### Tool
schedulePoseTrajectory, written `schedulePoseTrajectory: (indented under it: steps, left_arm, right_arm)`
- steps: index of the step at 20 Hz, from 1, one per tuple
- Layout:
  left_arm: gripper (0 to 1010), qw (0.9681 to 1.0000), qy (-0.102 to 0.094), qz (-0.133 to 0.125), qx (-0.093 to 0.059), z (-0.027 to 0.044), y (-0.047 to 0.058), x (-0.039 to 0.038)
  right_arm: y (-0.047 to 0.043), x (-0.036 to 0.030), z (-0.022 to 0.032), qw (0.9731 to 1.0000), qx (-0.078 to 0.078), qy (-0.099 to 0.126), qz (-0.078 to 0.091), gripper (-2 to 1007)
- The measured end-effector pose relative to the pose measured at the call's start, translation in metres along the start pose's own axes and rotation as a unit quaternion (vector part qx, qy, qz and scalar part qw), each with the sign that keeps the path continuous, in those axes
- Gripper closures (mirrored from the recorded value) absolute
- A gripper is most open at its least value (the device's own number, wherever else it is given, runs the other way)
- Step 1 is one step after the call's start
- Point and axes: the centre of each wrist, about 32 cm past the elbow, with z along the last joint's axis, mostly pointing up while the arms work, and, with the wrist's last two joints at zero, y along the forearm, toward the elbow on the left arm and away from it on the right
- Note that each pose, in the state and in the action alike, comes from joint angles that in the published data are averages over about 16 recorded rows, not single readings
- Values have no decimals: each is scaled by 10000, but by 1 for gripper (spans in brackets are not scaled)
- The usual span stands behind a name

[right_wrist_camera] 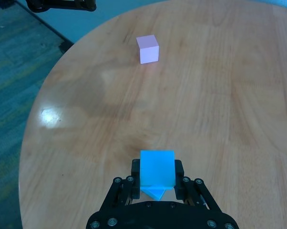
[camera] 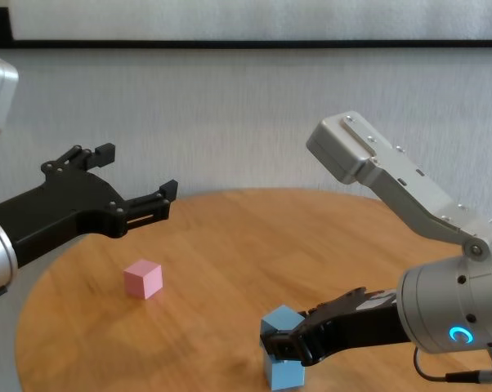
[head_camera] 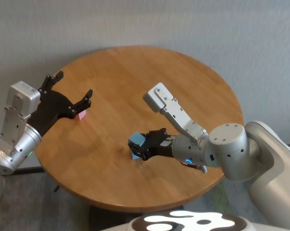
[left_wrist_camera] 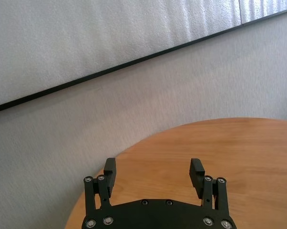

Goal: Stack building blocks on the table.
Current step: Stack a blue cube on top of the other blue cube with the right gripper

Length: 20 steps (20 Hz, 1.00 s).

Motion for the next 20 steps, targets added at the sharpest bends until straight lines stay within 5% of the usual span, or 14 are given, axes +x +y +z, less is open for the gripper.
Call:
schedulePoseTrajectory:
  steps: [9,20]
  left_arm:
    - [10,10000,0,0,0,0,0,0]
    - [10,10000,0,0,0,0,0,0]
  right_arm:
    - [-1,0,-1,10000,0,4,-2,543]
    - [-3,1,1,10000,5,7,5,186]
